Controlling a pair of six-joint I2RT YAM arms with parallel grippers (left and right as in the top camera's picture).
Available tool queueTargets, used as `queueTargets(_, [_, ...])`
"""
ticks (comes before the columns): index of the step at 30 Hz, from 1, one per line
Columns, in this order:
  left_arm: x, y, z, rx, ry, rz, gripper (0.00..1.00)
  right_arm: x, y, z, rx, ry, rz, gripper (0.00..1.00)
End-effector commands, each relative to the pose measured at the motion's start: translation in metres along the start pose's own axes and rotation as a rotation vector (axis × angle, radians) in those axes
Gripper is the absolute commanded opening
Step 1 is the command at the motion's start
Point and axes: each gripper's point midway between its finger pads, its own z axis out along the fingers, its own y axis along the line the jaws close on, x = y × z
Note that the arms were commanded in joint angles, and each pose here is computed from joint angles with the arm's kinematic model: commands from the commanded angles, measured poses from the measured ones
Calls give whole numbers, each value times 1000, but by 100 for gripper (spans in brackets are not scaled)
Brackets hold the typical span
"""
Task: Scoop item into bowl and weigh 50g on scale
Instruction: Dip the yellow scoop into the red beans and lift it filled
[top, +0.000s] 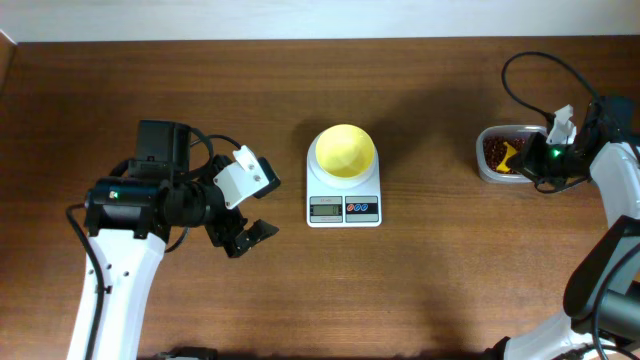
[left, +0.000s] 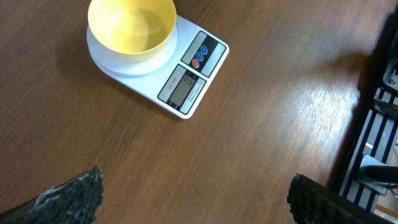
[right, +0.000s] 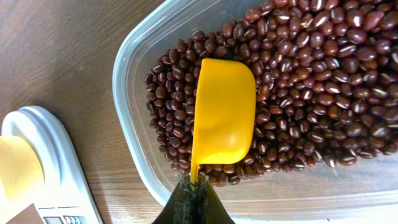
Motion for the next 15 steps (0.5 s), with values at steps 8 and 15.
queueTargets(8, [-6,0,-7,-19,-20,34,99,23,-12,24,-25,109,76,4])
queueTargets(15, [-6,0,-7,-19,-20,34,99,10,-26,2,-161,56,179,4])
